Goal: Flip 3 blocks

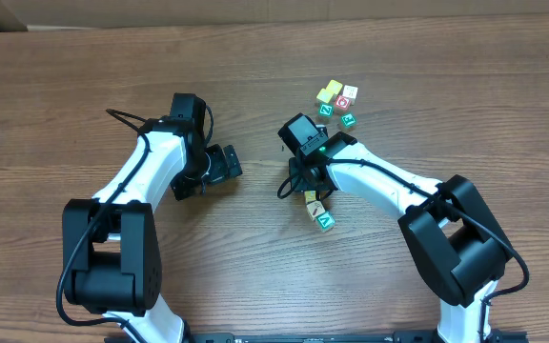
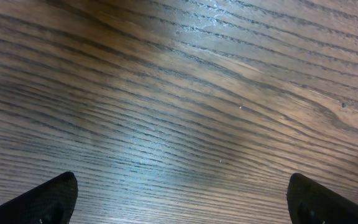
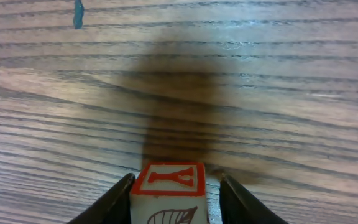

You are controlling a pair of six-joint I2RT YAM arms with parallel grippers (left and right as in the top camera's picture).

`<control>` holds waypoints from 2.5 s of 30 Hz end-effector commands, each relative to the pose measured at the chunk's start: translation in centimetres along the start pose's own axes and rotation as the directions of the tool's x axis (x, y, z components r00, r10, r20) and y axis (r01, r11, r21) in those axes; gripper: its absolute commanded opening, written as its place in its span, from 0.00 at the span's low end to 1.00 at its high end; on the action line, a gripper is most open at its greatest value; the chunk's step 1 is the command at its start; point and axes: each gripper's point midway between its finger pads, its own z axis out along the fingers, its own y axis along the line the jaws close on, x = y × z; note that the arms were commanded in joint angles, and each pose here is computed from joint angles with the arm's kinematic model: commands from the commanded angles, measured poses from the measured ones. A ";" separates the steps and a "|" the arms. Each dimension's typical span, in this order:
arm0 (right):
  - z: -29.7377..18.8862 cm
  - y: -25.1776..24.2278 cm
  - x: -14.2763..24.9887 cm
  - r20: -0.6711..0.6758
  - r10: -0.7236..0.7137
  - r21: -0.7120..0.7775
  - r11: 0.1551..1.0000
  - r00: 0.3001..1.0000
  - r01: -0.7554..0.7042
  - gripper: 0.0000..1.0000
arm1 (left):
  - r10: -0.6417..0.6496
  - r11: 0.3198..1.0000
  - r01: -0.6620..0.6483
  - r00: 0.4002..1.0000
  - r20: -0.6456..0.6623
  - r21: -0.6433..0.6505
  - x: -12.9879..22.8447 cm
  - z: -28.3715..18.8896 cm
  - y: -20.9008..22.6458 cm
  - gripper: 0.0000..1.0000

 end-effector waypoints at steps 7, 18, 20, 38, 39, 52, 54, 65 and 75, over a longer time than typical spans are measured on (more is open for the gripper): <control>-0.1 -1.0 0.5 -0.007 -0.007 0.055 0.998 1.000 0.008 0.42 | 0.004 1.000 -0.004 1.000 0.001 0.005 -0.2 0.0 -0.3 1.00; -1.0 -0.5 -0.1 -0.010 -0.001 0.031 1.000 1.000 0.001 0.58 | 0.004 1.000 -0.004 1.000 0.001 0.005 -0.2 0.0 -0.3 1.00; -2.0 -0.1 -0.8 -0.006 0.007 0.011 1.000 1.000 -0.007 0.58 | 0.004 1.000 -0.004 1.000 0.001 0.005 -0.2 0.0 -0.3 1.00; -2.2 -0.1 1.4 -0.124 -0.076 -0.012 0.997 0.989 0.075 0.64 | 0.004 1.000 -0.004 1.000 0.001 0.005 -0.2 0.0 -0.3 1.00; -2.1 -0.1 1.6 -0.130 -0.076 -0.015 0.997 0.989 0.075 0.64 | 0.004 1.000 -0.004 1.000 0.001 0.005 -0.2 0.0 -0.3 1.00; -1.4 -0.9 2.6 -0.154 -0.076 0.010 0.997 0.985 0.078 0.64 | 0.004 1.000 -0.004 1.000 0.001 0.005 -0.2 0.0 -0.3 1.00; -1.4 -0.9 2.6 -0.151 -0.075 0.009 0.997 0.986 0.078 0.64 | 0.004 1.000 -0.004 1.000 0.001 0.005 -0.2 0.0 -0.3 1.00; -1.4 -1.2 2.4 -0.143 -0.072 0.027 0.997 0.987 0.076 0.62 | 0.004 1.000 -0.004 1.000 0.001 0.005 -0.2 0.0 -0.3 1.00; -1.4 -1.7 2.2 -0.131 -0.073 0.058 0.995 0.989 0.081 0.61 | 0.004 1.000 -0.004 1.000 0.001 0.005 -0.2 0.0 -0.3 1.00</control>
